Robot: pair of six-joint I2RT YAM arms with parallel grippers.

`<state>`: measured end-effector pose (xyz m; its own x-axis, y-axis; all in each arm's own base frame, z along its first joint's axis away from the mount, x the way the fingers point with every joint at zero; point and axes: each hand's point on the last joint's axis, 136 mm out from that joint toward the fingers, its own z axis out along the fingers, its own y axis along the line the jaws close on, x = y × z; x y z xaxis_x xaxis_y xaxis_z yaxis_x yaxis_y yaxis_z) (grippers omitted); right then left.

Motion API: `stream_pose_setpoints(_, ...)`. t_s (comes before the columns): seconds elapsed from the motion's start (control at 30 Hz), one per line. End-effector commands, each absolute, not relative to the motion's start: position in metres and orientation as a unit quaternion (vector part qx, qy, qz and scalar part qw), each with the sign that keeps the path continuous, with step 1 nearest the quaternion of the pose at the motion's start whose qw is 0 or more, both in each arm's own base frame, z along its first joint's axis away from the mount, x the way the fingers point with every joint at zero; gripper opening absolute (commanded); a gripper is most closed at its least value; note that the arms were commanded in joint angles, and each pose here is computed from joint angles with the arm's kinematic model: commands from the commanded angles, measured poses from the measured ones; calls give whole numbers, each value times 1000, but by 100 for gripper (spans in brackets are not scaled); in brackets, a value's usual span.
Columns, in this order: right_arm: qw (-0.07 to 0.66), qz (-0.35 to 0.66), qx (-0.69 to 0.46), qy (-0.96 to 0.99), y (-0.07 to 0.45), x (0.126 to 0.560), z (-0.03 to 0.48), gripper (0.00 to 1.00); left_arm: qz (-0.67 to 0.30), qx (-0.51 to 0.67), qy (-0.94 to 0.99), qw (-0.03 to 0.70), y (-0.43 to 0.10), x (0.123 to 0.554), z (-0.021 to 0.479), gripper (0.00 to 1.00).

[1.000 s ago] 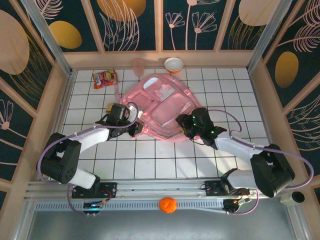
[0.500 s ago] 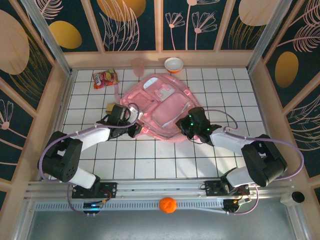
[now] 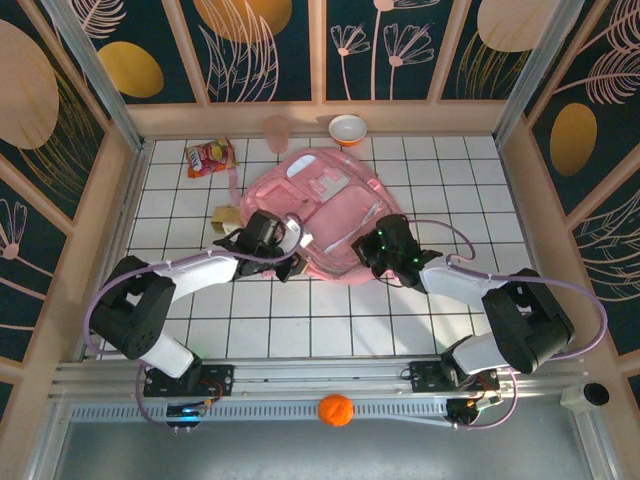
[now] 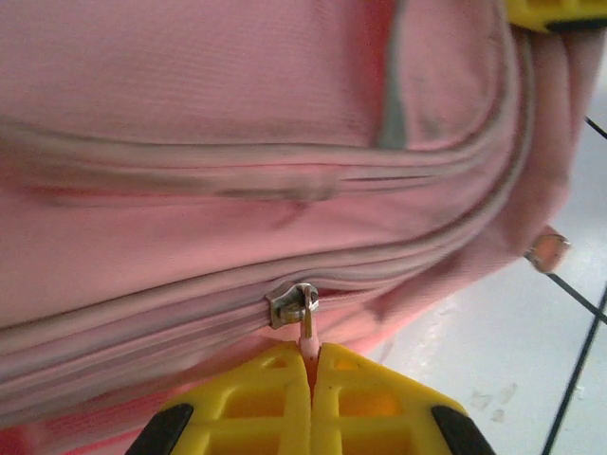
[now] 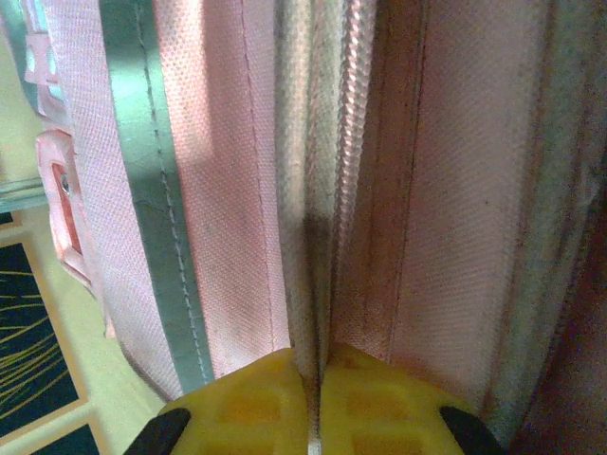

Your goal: Pack books, pencil case, and school supplies into a backpack

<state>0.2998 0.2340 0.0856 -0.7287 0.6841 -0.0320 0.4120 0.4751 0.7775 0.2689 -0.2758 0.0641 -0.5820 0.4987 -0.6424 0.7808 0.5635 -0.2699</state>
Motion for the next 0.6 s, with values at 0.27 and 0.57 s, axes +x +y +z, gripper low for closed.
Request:
stream_pose_setpoints(0.27,193,446,319,813,254,306,113,6,-359,451,777,253,-370,233,93,0)
stream_pose_setpoints(0.57,207,411,298,836,234,299,115,7,-337,494,734,322,-359,229,136,64)
